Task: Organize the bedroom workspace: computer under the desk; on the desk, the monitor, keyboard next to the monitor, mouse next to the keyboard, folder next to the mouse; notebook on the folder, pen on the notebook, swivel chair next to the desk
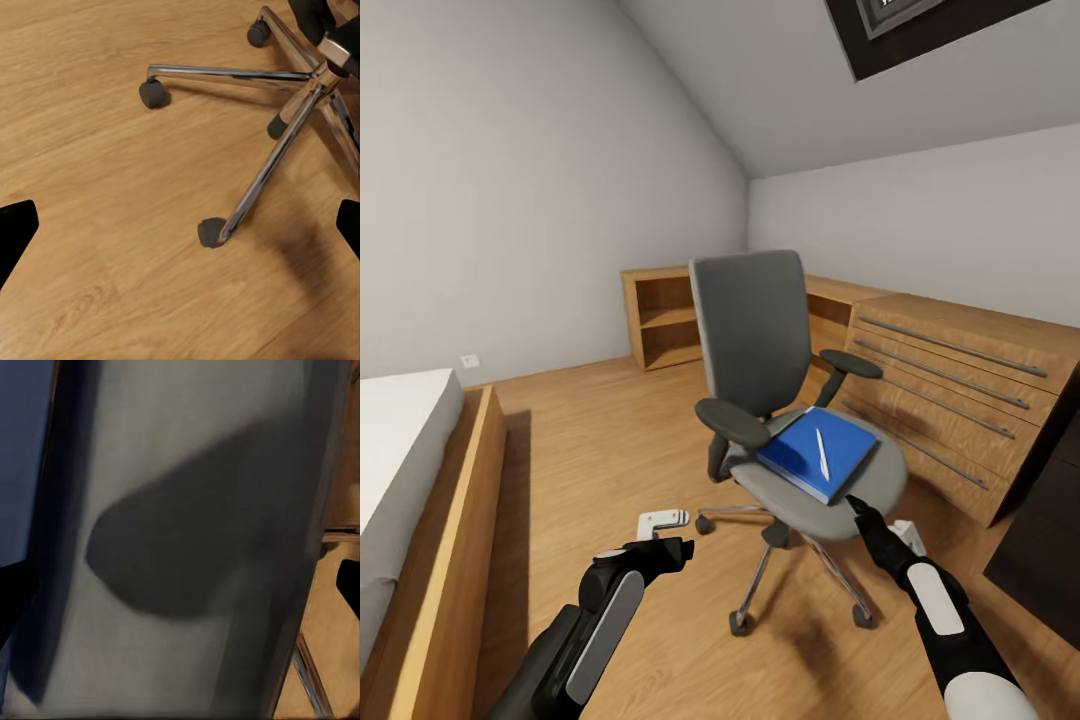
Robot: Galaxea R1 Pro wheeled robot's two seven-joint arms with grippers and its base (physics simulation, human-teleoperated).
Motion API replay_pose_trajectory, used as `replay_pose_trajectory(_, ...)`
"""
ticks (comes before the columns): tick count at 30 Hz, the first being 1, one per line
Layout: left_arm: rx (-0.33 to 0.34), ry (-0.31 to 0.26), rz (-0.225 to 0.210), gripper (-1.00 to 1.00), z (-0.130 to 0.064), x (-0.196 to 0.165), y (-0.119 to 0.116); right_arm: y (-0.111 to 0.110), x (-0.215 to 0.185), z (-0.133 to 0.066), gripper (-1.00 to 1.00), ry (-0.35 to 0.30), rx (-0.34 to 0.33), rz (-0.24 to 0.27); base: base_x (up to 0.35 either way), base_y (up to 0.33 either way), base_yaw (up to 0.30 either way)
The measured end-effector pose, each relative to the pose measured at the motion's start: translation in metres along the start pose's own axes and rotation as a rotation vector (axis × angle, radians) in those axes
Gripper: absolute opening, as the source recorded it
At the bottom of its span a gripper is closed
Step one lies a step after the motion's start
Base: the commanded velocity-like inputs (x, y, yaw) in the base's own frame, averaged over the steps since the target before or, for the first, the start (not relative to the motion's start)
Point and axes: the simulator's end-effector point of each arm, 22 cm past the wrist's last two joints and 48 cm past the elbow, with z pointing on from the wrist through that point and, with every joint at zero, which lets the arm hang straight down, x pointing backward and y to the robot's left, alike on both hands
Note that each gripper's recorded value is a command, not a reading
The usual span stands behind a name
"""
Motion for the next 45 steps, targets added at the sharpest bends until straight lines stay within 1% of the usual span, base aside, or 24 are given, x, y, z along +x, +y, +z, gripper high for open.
replay_pose_trajectory(6, 0.0, 0.0, 0.0, 1.0, 0.0, 0.0, 0.0, 0.0, 0.001, 0.0, 1.0, 0.001, -0.004, 0.026, 0.0, 0.0, 0.0)
replay_pose_trajectory(12, -0.001, 0.001, 0.0, 1.0, 0.0, 0.0, 0.0, -0.001, 0.003, 0.0, 1.0, 0.004, -0.009, 0.066, -0.006, 0.0, 0.0)
replay_pose_trajectory(15, -0.001, 0.001, 0.0, 1.0, 0.0, 0.0, 0.0, -0.002, 0.003, 0.001, 1.0, 0.004, -0.006, 0.067, -0.156, 0.0, 0.0)
replay_pose_trajectory(23, 0.001, 0.001, -0.001, 1.0, 0.0, 0.0, 0.0, -0.006, 0.005, 0.001, 1.0, 0.01, 0.009, 0.026, -0.223, 0.0, 0.0)
replay_pose_trajectory(24, 0.001, 0.001, -0.001, 1.0, 0.0, 0.0, 0.0, -0.008, 0.006, 0.001, 1.0, 0.013, 0.023, -0.024, -0.085, 0.0, 0.0)
replay_pose_trajectory(32, 0.001, 0.001, -0.001, 1.0, 0.0, 0.0, 0.0, -0.009, 0.006, 0.001, 1.0, 0.014, 0.026, -0.029, -0.024, 0.0, 0.0)
replay_pose_trajectory(36, 0.0, 0.0, 0.0, 1.0, 0.0, 0.0, 0.0, -0.007, 0.01, 0.001, 1.0, 0.018, 0.022, -0.023, -0.001, 0.0, 0.0)
replay_pose_trajectory(41, -0.001, 0.0, 0.0, 1.0, 0.0, 0.0, 0.0, 0.005, 0.027, 0.004, 1.0, 0.056, 0.002, -0.069, 0.0, 0.0, 0.0)
replay_pose_trajectory(45, -0.001, 0.001, 0.0, 1.0, 0.0, 0.0, 0.0, 0.009, 0.033, 0.005, 1.0, 0.068, -0.004, -0.083, 0.0, 0.0, 0.0)
